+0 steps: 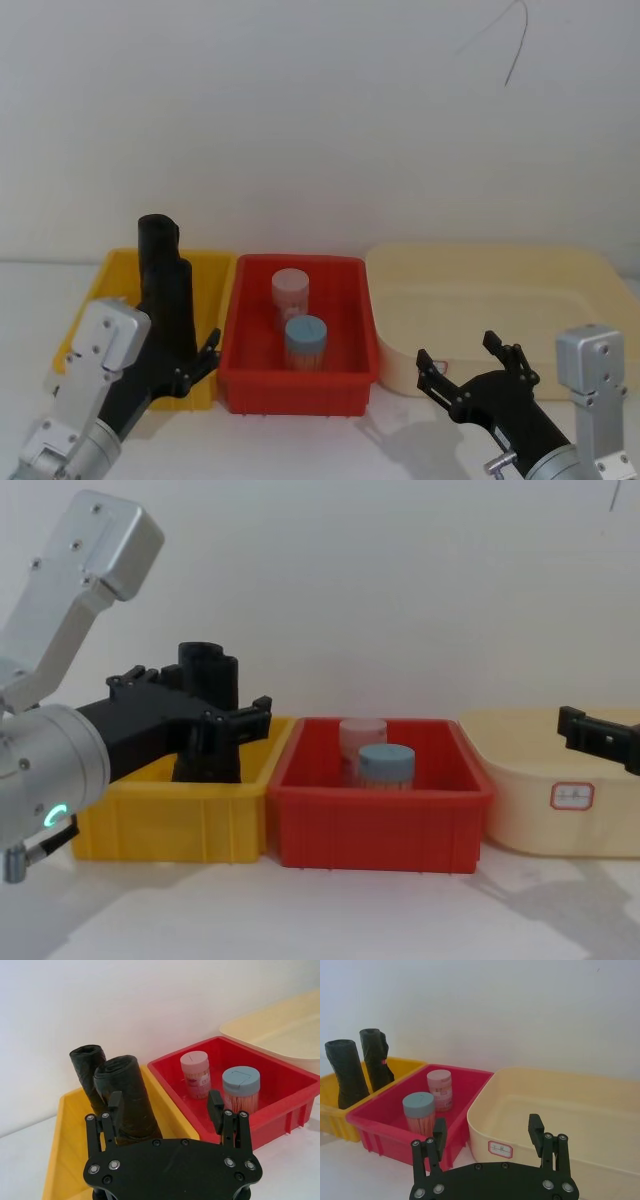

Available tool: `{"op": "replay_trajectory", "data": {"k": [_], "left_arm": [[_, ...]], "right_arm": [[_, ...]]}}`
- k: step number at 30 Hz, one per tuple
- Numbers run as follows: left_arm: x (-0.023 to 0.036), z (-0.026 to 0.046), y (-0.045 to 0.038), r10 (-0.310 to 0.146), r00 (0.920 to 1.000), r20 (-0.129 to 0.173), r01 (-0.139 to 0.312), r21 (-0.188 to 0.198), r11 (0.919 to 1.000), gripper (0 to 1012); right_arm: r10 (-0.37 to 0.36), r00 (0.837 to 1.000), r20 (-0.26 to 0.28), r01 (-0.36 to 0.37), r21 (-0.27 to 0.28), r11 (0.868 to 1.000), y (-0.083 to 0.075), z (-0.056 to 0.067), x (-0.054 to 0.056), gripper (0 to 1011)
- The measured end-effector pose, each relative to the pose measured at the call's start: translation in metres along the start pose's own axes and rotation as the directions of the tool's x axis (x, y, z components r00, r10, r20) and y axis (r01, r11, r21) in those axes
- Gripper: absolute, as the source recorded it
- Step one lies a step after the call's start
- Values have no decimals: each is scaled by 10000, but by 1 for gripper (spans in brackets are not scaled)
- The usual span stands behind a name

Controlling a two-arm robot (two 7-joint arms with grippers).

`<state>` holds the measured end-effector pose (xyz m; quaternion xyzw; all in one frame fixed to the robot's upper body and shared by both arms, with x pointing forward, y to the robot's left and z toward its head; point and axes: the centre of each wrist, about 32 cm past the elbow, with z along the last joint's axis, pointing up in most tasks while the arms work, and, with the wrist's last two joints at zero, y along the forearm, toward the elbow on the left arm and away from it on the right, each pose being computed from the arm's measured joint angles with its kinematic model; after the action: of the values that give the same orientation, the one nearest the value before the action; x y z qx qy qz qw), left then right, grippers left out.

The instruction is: Pick up the garbage bag with the one hand and transfer it to the other hand.

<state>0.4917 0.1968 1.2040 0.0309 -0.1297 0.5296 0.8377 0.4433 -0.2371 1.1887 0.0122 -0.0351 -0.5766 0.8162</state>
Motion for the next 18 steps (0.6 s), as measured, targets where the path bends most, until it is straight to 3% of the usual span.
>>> {"op": "replay_trajectory", "data": {"k": [8,18], "left_arm": [[-44,-9,-6,61,9999,142,-61,-9,10000,1001],[-45,-51,-2,489,9988,-61,-489,43,9988,1001]], "right_arm": [[0,10000,0,0,0,10000,0,0,0,1000],[0,10000,0,0,0,10000,0,0,0,999]]}}
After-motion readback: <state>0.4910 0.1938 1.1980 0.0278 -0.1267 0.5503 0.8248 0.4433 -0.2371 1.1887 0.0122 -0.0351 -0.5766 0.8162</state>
